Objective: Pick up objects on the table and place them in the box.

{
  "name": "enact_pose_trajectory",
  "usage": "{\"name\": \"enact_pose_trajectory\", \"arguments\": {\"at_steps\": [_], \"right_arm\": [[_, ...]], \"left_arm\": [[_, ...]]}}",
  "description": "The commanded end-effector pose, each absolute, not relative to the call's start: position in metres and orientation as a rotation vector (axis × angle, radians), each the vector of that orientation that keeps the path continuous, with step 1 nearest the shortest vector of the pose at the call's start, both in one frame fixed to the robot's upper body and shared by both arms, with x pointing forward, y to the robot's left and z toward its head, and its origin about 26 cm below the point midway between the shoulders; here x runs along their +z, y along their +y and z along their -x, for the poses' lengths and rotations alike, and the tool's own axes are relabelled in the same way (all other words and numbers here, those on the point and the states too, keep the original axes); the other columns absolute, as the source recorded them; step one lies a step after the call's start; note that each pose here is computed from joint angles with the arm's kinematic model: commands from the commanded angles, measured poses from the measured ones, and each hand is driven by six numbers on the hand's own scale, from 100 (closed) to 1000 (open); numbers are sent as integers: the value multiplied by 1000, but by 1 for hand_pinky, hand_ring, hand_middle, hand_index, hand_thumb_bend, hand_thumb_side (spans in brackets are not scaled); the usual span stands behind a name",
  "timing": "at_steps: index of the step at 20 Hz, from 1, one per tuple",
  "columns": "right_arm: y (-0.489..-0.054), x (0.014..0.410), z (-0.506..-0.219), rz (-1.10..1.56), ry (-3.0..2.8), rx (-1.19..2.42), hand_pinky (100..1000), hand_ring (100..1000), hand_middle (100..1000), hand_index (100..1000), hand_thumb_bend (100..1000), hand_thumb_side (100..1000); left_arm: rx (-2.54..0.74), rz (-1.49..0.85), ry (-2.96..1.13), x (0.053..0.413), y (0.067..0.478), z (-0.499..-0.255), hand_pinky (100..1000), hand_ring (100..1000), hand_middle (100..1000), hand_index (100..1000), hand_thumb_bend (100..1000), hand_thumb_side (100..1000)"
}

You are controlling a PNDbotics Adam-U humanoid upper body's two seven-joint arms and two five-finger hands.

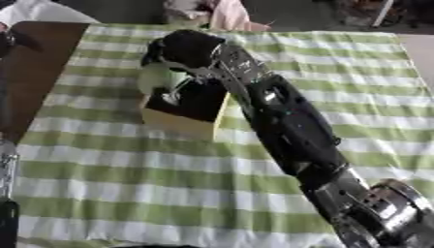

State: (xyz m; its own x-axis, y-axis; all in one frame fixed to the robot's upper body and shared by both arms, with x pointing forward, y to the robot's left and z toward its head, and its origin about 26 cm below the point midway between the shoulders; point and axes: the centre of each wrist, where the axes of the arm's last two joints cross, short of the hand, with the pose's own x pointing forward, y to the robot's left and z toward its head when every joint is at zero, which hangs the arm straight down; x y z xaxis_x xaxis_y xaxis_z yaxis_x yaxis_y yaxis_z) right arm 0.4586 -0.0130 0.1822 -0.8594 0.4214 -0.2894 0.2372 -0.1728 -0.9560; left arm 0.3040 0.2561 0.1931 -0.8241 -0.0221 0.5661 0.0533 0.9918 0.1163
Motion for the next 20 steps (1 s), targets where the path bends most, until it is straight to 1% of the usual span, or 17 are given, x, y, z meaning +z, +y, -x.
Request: {"name": "enact_pose_trajectory", "arguments": {"at_steps": [1,3,5,6,7,9,11,14,18,20], "right_arm": [[-8,186,-458,804,-1951,2177,702,673,687,849,100,495],[-6,184,-456,814,-1947,2184,732,689,702,853,100,508],[-5,183,-456,840,-1940,2195,803,739,733,868,112,555],[-5,183,-456,860,-1935,2200,854,786,762,885,144,587],[-5,184,-456,886,-1927,2206,878,807,777,893,158,601],[-6,185,-456,936,-1908,2221,944,880,819,916,214,665],[-6,186,-456,980,-1890,2233,969,903,830,922,229,714],[-5,190,-456,1027,-1893,2232,983,910,834,923,242,771],[-6,195,-456,1057,-1906,2209,976,900,826,918,211,755],[-7,196,-456,1060,-1915,2195,976,900,826,918,211,755]], "left_arm": [[-173,25,-2567,202,256,-302,473,831,757,724,100,727],[-177,28,-2565,202,255,-302,472,832,757,723,100,728],[-180,28,-2563,202,256,-302,472,832,757,723,100,729],[-182,29,-2562,202,256,-302,471,833,757,723,100,730],[-184,29,-2560,201,256,-302,471,833,757,723,100,730],[-188,30,-2557,201,256,-302,470,833,758,723,100,730],[-190,31,-2556,201,256,-302,470,833,758,723,100,730],[-196,34,-2554,201,255,-302,470,834,758,723,100,730],[-202,36,-2550,201,255,-302,469,834,758,722,100,730],[-203,36,-2549,201,255,-302,469,834,758,722,100,730]]}}
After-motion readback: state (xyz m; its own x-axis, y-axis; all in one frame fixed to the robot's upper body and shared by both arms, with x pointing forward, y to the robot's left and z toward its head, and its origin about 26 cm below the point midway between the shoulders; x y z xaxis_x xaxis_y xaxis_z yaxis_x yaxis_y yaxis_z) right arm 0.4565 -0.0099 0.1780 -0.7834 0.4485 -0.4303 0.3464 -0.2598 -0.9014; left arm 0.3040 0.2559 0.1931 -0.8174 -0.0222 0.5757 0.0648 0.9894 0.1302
